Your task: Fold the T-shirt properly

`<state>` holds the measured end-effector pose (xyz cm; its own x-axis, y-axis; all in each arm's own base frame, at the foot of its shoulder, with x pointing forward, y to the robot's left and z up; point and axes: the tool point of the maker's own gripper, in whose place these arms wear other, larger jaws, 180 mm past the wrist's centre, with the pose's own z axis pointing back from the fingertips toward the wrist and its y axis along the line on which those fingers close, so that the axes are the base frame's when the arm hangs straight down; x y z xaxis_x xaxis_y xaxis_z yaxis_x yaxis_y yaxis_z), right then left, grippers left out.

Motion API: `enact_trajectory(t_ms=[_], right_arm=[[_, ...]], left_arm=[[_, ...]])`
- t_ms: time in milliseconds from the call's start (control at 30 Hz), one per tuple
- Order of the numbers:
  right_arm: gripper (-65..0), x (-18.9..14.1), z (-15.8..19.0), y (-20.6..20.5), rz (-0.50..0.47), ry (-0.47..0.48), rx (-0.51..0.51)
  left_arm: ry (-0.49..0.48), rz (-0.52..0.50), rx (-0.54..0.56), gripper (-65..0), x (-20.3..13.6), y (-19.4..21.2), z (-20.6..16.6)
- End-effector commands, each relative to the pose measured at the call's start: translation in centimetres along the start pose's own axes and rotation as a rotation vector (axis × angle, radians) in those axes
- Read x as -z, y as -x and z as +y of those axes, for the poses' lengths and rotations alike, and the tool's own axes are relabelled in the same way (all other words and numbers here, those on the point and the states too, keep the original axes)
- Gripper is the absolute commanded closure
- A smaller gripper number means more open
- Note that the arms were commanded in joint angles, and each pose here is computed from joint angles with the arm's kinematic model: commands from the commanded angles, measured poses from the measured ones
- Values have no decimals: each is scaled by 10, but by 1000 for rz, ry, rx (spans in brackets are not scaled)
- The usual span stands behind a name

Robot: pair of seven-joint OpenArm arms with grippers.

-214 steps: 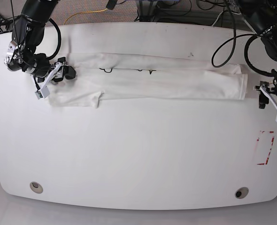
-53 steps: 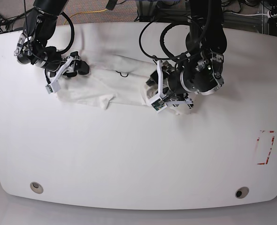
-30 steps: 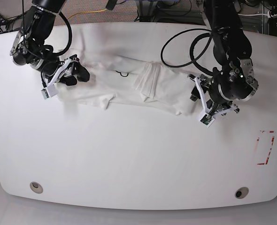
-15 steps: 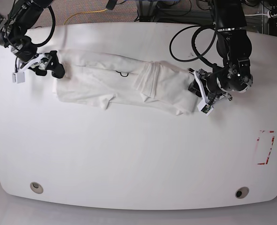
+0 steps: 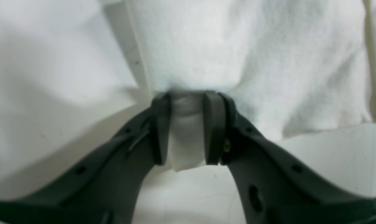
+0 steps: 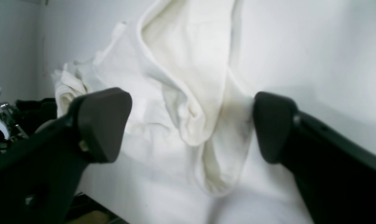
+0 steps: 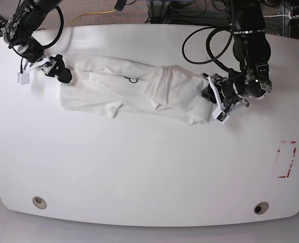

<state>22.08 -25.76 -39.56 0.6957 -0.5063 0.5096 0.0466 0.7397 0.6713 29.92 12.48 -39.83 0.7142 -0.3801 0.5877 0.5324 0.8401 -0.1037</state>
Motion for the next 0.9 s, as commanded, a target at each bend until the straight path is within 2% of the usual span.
enact_trajectory(t_ms=[0, 133, 267, 333, 367, 400, 467, 667, 867], right_arm=[[-566, 10, 10, 0, 40, -25, -39], [-430, 18, 18, -2, 36, -48, -53], [-249, 28, 27, -4, 30, -75, -72], [-117, 27, 28, -6, 28, -74, -79], [-76, 28, 28, -7, 26, -74, -79], [0, 26, 29, -11, 20, -64, -70], [0, 22, 33, -20, 6, -48, -76], [0, -7, 67, -47, -42, -15, -279], [0, -22, 102, -56, -58, -12, -441]], left_arm=[[-6, -35, 16, -160, -4, -14, 1], [9, -42, 6, -161, 0, -16, -7], [28, -50, -5, -163, 5, -18, -15], [34, -48, -11, -163, 6, -18, -17], [38, -45, -14, -163, 7, -17, -18], [48, -43, -22, -160, 10, -16, -21], [66, -45, -35, -160, 14, -16, -28], [137, -56, -86, -160, 29, -19, -53], [167, -76, -100, -160, 33, -28, -69]])
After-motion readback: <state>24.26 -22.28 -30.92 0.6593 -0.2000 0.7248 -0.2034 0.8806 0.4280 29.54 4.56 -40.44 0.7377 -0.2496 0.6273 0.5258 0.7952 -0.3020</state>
